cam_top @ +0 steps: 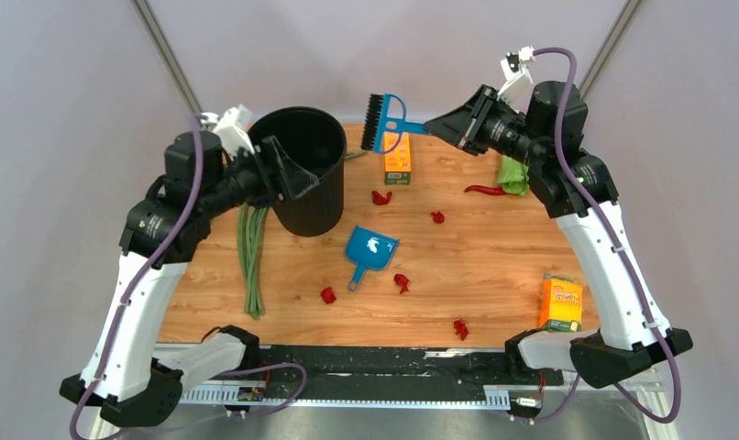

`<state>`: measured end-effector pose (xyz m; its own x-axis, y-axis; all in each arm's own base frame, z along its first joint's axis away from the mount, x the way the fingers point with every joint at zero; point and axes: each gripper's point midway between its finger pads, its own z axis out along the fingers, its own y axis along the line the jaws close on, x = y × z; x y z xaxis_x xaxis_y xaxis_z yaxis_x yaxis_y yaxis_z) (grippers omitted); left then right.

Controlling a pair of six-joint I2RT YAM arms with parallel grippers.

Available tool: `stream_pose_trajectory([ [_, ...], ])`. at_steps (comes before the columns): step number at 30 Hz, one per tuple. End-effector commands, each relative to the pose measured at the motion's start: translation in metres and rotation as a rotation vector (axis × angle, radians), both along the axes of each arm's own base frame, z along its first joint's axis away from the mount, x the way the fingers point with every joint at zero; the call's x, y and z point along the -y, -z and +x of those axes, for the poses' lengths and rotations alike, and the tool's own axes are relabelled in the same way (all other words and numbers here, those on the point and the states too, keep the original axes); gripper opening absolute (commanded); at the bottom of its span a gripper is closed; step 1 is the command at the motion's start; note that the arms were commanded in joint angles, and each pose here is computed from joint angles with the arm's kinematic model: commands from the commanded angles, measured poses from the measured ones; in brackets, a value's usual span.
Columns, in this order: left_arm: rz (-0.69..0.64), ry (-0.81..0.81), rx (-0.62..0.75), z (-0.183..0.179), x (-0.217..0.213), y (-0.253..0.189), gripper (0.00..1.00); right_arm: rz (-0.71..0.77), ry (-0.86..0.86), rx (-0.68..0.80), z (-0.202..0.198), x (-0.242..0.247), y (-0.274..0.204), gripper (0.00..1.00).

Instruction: Sweep away the paper scraps from the table

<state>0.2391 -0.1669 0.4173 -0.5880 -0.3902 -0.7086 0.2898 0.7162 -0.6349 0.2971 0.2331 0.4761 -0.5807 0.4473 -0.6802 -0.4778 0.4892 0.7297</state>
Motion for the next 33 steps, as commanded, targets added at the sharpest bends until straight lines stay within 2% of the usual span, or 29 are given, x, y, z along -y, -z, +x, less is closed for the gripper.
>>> stream_pose_trajectory([
  [1, 0.373, -0.032, -0.158, -0.019, -0.028, 0.088, 0.80, -0.243, 0.203, -0.083, 0.003, 0.044, 0.042, 0.00],
  [5, 0.559, 0.046, -0.175, -0.027, -0.009, 0.126, 0.81, -0.384, 0.285, -0.147, 0.008, 0.065, 0.067, 0.00],
  [9, 0.736, 0.177, -0.154, -0.045, 0.023, 0.160, 0.81, -0.485, 0.327, -0.166, 0.010, 0.080, 0.069, 0.00],
  [12, 0.827, 0.228, -0.170, -0.046, 0.033, 0.195, 0.77, -0.526, 0.329, -0.196, 0.010, 0.083, 0.075, 0.00],
  [14, 0.829, 0.283, -0.168, -0.048, 0.044, 0.214, 0.73, -0.536, 0.325, -0.224, 0.009, 0.083, 0.082, 0.00],
  [20, 0.808, 0.305, -0.192, -0.046, 0.059, 0.270, 0.73, -0.536, 0.333, -0.260, 0.004, 0.085, 0.095, 0.00],
  [24, 0.701, 0.301, -0.192, -0.046, 0.078, 0.296, 0.73, -0.539, 0.318, -0.273, 0.004, 0.083, 0.099, 0.00],
  [26, 0.676, 0.302, -0.172, -0.047, 0.082, 0.306, 0.74, -0.531, 0.308, -0.282, 0.005, 0.080, 0.100, 0.00],
  [33, 0.723, 0.245, -0.110, -0.035, 0.072, 0.328, 0.84, -0.504, 0.277, -0.302, 0.004, 0.072, 0.100, 0.00],
])
